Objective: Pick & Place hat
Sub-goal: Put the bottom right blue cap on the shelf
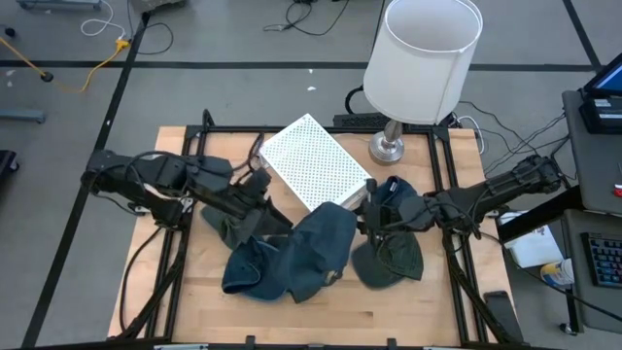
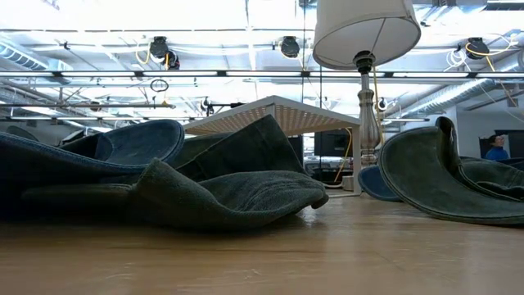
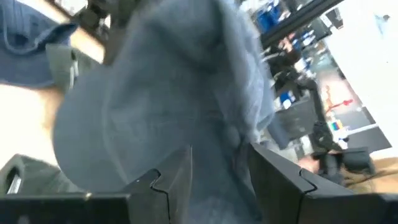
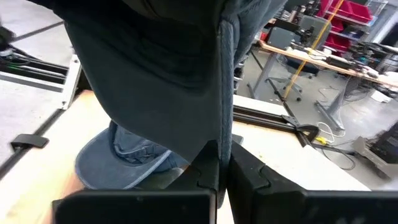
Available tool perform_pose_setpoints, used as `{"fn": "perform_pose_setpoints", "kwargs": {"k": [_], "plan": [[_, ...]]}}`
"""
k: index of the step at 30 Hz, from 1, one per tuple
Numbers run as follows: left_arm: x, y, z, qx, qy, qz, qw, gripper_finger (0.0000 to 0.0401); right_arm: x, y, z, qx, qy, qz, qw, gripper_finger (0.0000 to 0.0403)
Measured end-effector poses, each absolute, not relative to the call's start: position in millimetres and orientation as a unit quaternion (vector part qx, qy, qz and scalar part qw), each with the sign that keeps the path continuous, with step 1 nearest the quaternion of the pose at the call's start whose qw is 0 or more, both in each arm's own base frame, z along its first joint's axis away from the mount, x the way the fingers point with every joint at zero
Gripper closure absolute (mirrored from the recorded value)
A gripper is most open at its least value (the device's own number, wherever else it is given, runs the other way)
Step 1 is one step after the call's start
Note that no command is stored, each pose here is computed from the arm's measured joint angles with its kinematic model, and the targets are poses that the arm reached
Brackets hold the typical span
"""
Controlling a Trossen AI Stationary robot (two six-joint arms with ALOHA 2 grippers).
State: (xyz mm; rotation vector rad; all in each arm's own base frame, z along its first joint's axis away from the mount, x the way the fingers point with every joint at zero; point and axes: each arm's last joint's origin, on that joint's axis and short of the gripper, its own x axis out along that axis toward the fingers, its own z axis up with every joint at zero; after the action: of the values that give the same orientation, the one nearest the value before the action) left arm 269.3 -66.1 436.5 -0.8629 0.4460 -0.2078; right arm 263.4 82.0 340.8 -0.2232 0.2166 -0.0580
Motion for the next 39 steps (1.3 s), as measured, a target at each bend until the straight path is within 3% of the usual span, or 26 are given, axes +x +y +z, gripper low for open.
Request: {"fn": "perform_pose_setpoints", "kwargs": {"k": [9,22,31,39], "plan": [[279,-70,431,-0.416,0.232,-0.138,0.868,0.0242,264,76,338,-0.094,0.123,-0.042,0.987,0.0399],[284,-58,427,-0.427,0.222,-0.08,0.873,0.0242,265,76,339,-0.065,0.117,-0.043,0.99,0.0399],[284,-55,426,-0.397,0.23,-0.098,0.883,0.0242,264,77,338,-0.057,0.122,-0.019,0.991,0.0399],[283,-56,426,-0.39,0.238,-0.118,0.882,0.0242,265,76,339,-0.057,0.114,-0.046,0.991,0.0399]]}}
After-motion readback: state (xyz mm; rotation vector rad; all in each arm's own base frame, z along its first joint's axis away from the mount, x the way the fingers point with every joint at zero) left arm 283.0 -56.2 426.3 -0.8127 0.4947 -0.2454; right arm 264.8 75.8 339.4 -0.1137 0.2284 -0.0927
